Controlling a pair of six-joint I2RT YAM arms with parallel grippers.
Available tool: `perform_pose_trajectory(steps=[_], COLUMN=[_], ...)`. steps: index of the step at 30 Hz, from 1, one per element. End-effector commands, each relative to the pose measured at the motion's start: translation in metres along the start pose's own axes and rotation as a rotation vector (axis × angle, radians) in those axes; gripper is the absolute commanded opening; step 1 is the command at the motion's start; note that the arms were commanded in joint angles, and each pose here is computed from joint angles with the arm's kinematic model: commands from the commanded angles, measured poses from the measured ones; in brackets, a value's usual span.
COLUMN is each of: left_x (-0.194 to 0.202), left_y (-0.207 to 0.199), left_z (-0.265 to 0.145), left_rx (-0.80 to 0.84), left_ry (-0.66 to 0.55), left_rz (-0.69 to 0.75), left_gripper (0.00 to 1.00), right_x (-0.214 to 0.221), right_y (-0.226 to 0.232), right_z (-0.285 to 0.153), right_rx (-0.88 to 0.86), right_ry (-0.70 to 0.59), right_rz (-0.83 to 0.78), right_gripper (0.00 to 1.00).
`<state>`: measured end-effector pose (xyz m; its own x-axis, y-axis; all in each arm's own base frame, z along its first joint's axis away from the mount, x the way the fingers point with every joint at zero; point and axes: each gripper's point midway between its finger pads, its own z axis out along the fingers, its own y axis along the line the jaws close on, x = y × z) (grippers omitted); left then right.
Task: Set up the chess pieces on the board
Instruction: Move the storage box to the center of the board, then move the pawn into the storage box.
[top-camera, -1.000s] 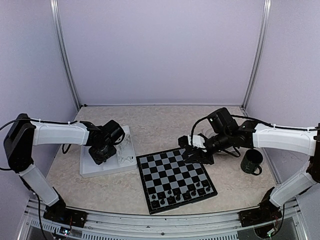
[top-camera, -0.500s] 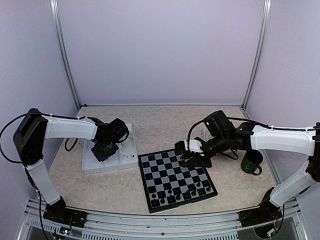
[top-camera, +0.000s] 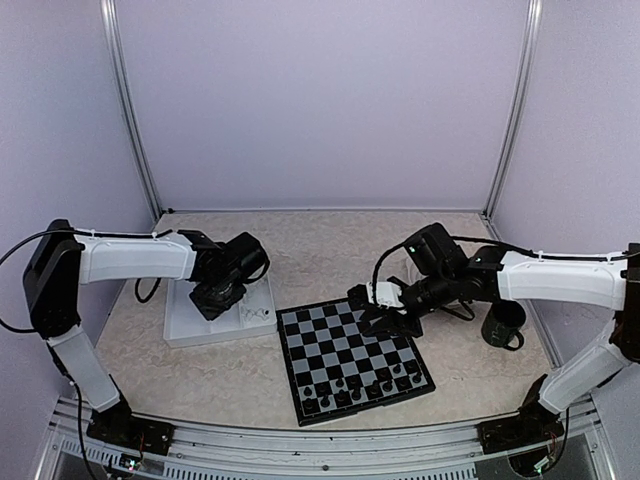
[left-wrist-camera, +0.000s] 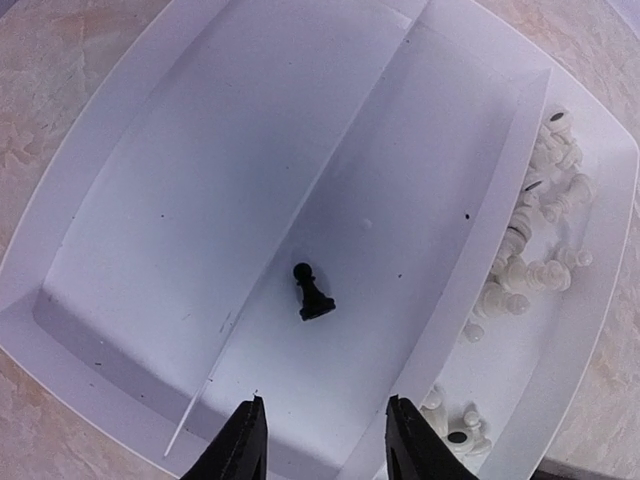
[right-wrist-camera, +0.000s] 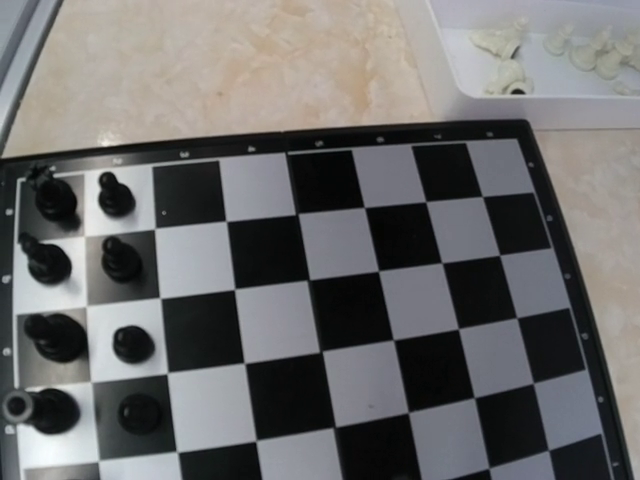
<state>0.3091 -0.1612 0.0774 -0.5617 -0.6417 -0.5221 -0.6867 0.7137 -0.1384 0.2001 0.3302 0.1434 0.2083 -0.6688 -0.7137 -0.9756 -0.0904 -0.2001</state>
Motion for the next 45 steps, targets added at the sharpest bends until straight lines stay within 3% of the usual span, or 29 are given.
perform_pose_trajectory(steps=[1,29,38,45], left_x=[0.013,0.014,0.030,0.032], left_y=[0.002,-0.011,0.005,0.031], left_z=[0.012,0.081,0.087,0.096], left_rx=[-0.004,-0.044,-0.063,-0.118], left_ry=[0.046,0.127,0.189,0.343], left_rz=[-0.016,-0.107,-0.116,-0.136], left_gripper=[0.41,0.37,0.32,0.30], right_x=[0.004,0.016,0.016,0.016], right_y=[0.006,0.008,0.009,0.009], right_z=[0.005,0.013,0.014,0.012], right_rx=[-0.019,-0.034,-0.042,-0.038], right_ry=[0.011,0.047,0.049,0.048], right_rz=[-0.005,0.002,0.004,0.002], right_gripper=[0.32,0.32,0.31,0.31])
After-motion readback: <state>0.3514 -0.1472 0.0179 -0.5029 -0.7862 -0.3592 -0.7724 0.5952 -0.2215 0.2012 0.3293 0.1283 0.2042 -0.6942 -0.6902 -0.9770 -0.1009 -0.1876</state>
